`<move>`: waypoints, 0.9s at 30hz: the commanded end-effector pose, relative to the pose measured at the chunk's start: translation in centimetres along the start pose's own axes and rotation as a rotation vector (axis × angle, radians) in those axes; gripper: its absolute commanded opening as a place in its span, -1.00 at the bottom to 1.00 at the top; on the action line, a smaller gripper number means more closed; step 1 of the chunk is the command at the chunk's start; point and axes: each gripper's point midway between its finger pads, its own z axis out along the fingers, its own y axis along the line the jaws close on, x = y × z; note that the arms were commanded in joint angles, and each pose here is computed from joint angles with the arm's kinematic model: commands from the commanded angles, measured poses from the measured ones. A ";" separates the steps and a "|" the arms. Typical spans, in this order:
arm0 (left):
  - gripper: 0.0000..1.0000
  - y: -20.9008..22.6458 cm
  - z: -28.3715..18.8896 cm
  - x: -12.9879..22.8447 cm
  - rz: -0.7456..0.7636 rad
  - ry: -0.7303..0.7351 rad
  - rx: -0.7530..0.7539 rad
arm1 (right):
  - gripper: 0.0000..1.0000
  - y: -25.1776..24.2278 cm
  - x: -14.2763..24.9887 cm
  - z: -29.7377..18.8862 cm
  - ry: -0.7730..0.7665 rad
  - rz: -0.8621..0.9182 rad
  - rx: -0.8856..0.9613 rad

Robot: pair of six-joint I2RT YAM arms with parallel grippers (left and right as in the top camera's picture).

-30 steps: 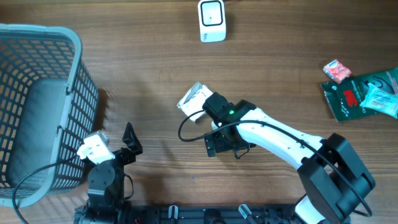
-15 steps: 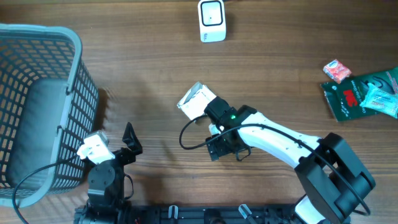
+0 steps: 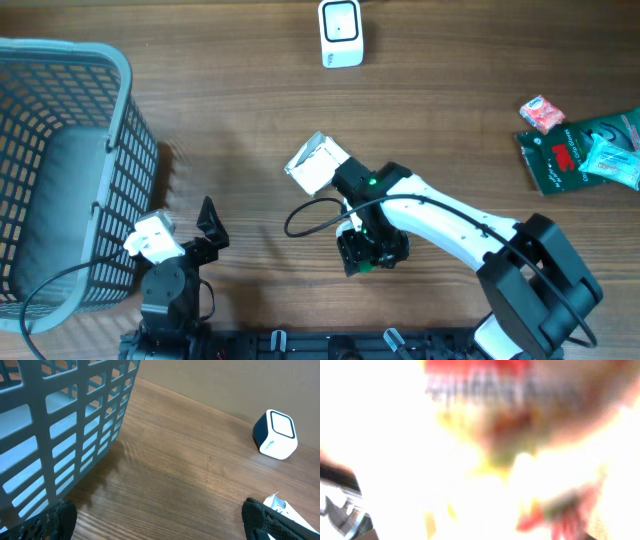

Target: Scan the item barcode

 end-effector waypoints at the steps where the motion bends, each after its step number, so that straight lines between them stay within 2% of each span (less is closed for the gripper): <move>1: 1.00 0.0 0.0 -0.1 -0.007 -0.008 -0.002 | 0.34 2.4 1.8 -1.2 0.095 -0.032 -0.121; 9: 1.00 0.0 0.0 -0.1 -0.007 -0.008 -0.002 | 0.35 3.0 7.0 -2.4 0.324 0.055 -0.178; 13: 1.00 0.0 0.0 -0.1 -0.007 -0.008 -0.002 | 0.36 2.6 8.2 -3.0 0.377 0.101 -0.176; 18: 0.99 0.0 0.0 -0.1 -0.007 -0.008 -0.002 | 0.39 2.8 7.7 -3.6 0.378 0.143 -0.234; 20: 1.00 0.0 0.0 -0.1 -0.007 -0.008 -0.002 | 0.50 2.6 7.4 -3.6 0.370 0.151 -0.242; 22: 1.00 0.0 0.0 -0.1 -0.007 -0.008 -0.002 | 0.52 2.6 7.3 -3.6 0.364 0.151 -0.245; 27: 1.00 0.0 0.0 -0.1 -0.007 -0.008 -0.002 | 0.71 2.6 6.6 -3.4 0.333 0.133 -0.250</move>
